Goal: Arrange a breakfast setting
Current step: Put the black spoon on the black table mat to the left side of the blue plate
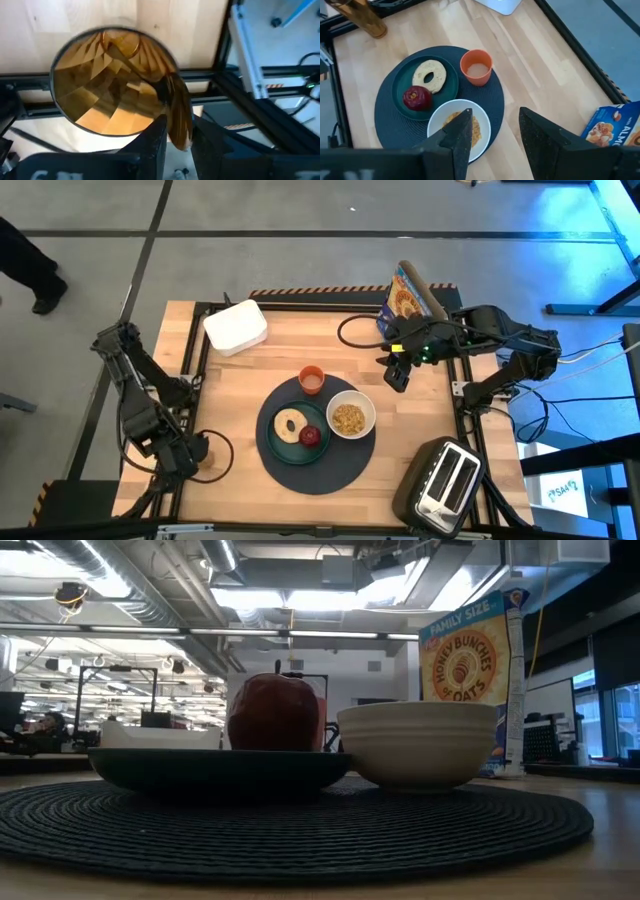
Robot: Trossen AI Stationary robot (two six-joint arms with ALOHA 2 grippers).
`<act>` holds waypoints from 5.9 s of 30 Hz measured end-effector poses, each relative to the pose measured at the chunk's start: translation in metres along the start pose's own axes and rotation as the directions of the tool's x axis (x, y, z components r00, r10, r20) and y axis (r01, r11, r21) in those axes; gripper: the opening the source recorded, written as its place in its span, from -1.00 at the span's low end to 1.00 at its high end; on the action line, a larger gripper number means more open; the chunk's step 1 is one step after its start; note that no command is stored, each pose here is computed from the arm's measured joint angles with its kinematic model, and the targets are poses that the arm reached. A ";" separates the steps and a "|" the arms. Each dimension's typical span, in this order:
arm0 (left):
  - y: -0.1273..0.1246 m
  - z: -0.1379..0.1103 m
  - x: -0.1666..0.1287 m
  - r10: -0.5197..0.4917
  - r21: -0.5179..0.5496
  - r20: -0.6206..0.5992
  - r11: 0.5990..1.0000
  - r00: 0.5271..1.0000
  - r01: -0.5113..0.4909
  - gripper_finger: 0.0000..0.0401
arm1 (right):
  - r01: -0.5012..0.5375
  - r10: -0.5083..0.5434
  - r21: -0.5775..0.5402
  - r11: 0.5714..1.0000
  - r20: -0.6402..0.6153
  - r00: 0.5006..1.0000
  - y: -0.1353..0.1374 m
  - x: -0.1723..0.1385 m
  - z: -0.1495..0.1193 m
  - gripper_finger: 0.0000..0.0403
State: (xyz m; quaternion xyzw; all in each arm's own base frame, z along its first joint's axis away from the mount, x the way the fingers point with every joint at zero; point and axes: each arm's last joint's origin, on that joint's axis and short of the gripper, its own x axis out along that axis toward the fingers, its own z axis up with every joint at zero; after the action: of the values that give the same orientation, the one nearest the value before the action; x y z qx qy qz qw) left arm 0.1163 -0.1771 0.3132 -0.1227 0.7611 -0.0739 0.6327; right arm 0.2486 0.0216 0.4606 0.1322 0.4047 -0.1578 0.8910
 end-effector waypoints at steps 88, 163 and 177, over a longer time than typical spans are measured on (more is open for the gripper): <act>-0.037 0.098 -0.140 -0.078 0.539 0.836 0.302 0.543 -0.786 -0.97 | -0.891 0.886 0.078 0.447 -0.176 0.429 0.111 0.099 0.040 -0.25; 0.010 0.058 -0.092 0.627 -0.565 0.718 0.778 -0.302 0.275 -0.23 | -0.128 0.192 -0.149 0.981 0.609 0.770 0.102 0.092 0.075 -1.00; -0.019 0.058 -0.152 0.227 -0.237 0.971 0.960 0.076 0.153 -0.27 | -0.130 0.284 -0.282 0.951 0.622 0.730 0.104 0.088 0.078 -1.00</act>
State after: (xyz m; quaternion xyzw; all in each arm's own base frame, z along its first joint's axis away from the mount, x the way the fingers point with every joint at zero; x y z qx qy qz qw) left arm 0.2009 -0.1506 0.4514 -0.2074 0.1316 0.1530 0.9572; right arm 0.3973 0.0734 0.4544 0.0143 0.0644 -0.0475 0.9967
